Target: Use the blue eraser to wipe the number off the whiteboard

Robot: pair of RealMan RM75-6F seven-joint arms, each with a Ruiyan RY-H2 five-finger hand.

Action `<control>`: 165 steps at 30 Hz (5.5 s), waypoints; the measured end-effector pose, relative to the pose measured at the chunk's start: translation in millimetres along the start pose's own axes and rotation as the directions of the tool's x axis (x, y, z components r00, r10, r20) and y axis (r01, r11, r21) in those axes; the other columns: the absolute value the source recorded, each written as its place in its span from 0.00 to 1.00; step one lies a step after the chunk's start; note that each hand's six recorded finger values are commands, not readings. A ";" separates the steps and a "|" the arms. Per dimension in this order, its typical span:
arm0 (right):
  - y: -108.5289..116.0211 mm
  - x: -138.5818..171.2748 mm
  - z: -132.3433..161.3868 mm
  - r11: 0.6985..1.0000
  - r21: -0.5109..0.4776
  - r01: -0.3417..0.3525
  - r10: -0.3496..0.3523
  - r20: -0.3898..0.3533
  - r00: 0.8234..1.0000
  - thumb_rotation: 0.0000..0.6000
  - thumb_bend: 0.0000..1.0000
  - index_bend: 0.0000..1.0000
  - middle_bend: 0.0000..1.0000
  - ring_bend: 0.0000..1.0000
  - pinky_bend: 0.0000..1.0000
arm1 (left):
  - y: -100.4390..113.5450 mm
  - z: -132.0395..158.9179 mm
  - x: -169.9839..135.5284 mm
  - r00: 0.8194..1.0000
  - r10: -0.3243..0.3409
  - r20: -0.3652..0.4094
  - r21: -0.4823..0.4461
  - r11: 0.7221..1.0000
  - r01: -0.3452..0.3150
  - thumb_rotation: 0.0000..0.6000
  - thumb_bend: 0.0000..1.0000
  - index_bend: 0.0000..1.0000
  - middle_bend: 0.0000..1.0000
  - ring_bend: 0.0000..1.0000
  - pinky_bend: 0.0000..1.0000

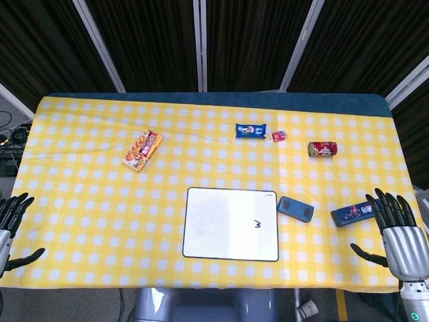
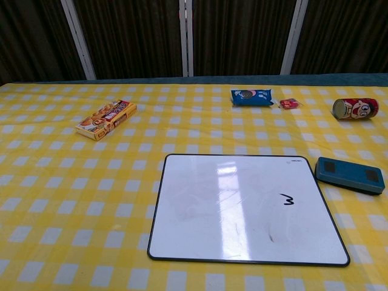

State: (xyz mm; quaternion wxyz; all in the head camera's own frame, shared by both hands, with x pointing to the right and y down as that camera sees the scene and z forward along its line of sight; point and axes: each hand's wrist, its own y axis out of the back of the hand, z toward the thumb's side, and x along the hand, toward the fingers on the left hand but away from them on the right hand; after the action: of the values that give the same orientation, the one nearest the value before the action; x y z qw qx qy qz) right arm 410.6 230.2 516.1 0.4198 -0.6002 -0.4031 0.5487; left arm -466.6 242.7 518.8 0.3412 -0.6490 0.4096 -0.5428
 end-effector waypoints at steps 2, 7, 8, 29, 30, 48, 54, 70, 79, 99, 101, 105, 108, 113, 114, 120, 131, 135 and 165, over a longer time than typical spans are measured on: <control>-1.2 0.0 -0.6 1.000 0.000 -0.005 0.005 0.002 1.000 1.00 0.00 0.03 0.00 0.00 0.00 | -0.1 0.1 0.1 1.000 -0.001 0.000 0.000 1.000 0.001 1.00 0.00 0.00 0.00 0.00 0.00; -4.9 -0.2 -0.7 1.000 -0.002 -0.020 0.020 0.002 1.000 1.00 0.00 0.03 0.00 0.00 0.00 | -0.8 0.8 -0.5 1.000 -0.008 0.003 0.000 1.000 0.008 1.00 0.00 0.00 0.00 0.00 0.00; -6.9 -0.3 -0.4 1.000 -0.005 -0.028 0.028 0.001 1.000 1.00 0.00 0.03 0.00 0.00 0.00 | -0.9 1.1 -0.4 1.000 -0.009 0.004 0.001 1.000 0.009 1.00 0.00 0.00 0.00 0.00 0.00; -123.1 -87.5 36.7 0.934 -0.029 -0.356 0.353 -0.087 0.932 1.00 0.07 0.16 0.17 0.10 0.22 | -10.4 2.6 9.3 0.999 -0.033 -0.037 0.022 0.999 0.034 1.00 0.00 0.00 0.00 0.00 0.00; -129.0 -93.9 39.3 0.930 -0.028 -0.366 0.363 -0.085 0.928 1.00 0.07 0.17 0.18 0.11 0.23 | -11.0 2.7 9.7 0.999 -0.035 -0.039 0.023 0.999 0.036 1.00 0.00 0.00 0.00 0.00 0.00; -161.6 -124.9 70.9 0.925 -0.037 -0.379 0.374 -0.103 0.922 1.00 0.09 0.22 0.25 0.16 0.31 | -18.8 -4.8 19.7 0.995 -0.079 -0.067 -0.003 0.997 0.079 1.00 0.00 0.00 0.00 0.00 0.00; -166.2 -126.5 72.4 0.932 -0.006 -0.361 0.359 -0.102 0.928 1.00 0.09 0.25 0.28 0.21 0.36 | -19.1 -4.9 19.6 0.995 -0.079 -0.066 -0.001 0.997 0.080 1.00 0.00 0.00 0.00 0.00 0.00; -176.3 -128.3 75.6 0.936 0.016 -0.352 0.352 -0.107 0.930 1.00 0.22 0.38 0.46 0.35 0.50 | -17.5 -7.2 18.9 0.994 -0.077 -0.072 -0.005 0.997 0.077 1.00 0.00 0.00 0.00 0.00 0.00; -154.0 -128.2 96.4 0.957 -0.029 -0.287 0.276 -0.199 0.940 1.00 0.36 0.43 0.50 0.39 0.52 | -16.2 -7.5 19.4 0.995 -0.073 -0.072 -0.007 0.997 0.073 1.00 0.00 0.00 0.00 0.00 0.00; -159.2 -143.3 179.3 0.961 0.153 -0.231 0.276 -0.454 0.847 1.00 0.42 0.46 0.51 0.39 0.52 | -18.8 -13.2 21.6 0.993 -0.085 -0.087 -0.003 0.996 0.085 1.00 0.00 0.00 0.00 0.00 0.00; -164.4 -143.5 176.4 0.956 0.171 -0.238 0.291 -0.450 0.844 1.00 0.42 0.46 0.52 0.40 0.52 | -18.0 -13.7 21.2 0.993 -0.082 -0.088 -0.004 0.997 0.082 1.00 0.00 0.00 0.00 0.00 0.00; -170.7 -136.2 177.1 0.949 0.179 -0.258 0.313 -0.465 0.828 1.00 0.44 0.48 0.53 0.43 0.52 | -17.9 -14.1 21.2 0.993 -0.081 -0.089 -0.003 0.997 0.081 1.00 0.00 0.00 0.00 0.00 0.00; -174.8 -129.4 177.7 0.944 0.190 -0.271 0.330 -0.477 0.815 1.00 0.45 0.49 0.54 0.43 0.52 | -18.5 -13.8 21.1 0.992 -0.084 -0.089 -0.004 0.996 0.084 1.00 0.00 0.00 0.00 0.00 0.00; -184.1 -107.1 177.3 0.925 0.207 -0.319 0.380 -0.508 0.773 1.00 0.48 0.50 0.55 0.44 0.52 | -19.6 -12.2 21.8 0.993 -0.085 -0.085 0.001 0.996 0.085 1.00 0.00 0.00 0.00 0.00 0.00; -184.4 -104.2 177.5 0.923 0.207 -0.325 0.385 -0.513 0.767 1.00 0.48 0.51 0.55 0.44 0.52 | -20.0 -12.1 22.0 0.993 -0.086 -0.085 0.002 0.996 0.086 1.00 0.00 0.00 0.00 0.00 0.00; -181.1 -78.1 182.2 0.906 0.207 -0.370 0.419 -0.561 0.713 1.00 0.50 0.52 0.56 0.45 0.52 | -21.7 -10.5 23.7 0.992 -0.089 -0.084 0.005 0.996 0.090 1.00 0.00 0.00 0.00 0.00 0.00; -183.8 -92.2 173.5 0.916 0.240 -0.322 0.402 -0.539 0.740 1.00 0.50 0.52 0.56 0.45 0.52 | -22.2 -12.0 24.4 0.992 -0.093 -0.089 0.003 0.996 0.093 1.00 0.00 0.00 0.00 0.00 0.00; -183.9 -112.3 164.3 0.925 0.226 -0.307 0.380 -0.492 0.784 1.00 0.50 0.53 0.56 0.46 0.52 | -22.1 -12.4 24.6 0.992 -0.092 -0.090 0.002 0.996 0.093 1.00 0.00 0.00 0.00 0.00 0.00; -182.7 -73.4 196.1 0.898 0.269 -0.349 0.440 -0.591 0.676 1.00 0.51 0.55 0.58 0.47 0.52 | -23.5 -9.9 24.7 0.992 -0.097 -0.084 0.002 0.995 0.097 1.00 0.00 0.00 0.00 0.00 0.00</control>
State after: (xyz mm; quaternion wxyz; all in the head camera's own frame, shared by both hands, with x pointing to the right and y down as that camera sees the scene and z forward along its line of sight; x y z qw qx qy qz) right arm 205.4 231.9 703.5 0.4417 -0.7934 -0.0592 0.4146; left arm -470.7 230.6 551.9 0.2989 -0.6436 0.3899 -0.5869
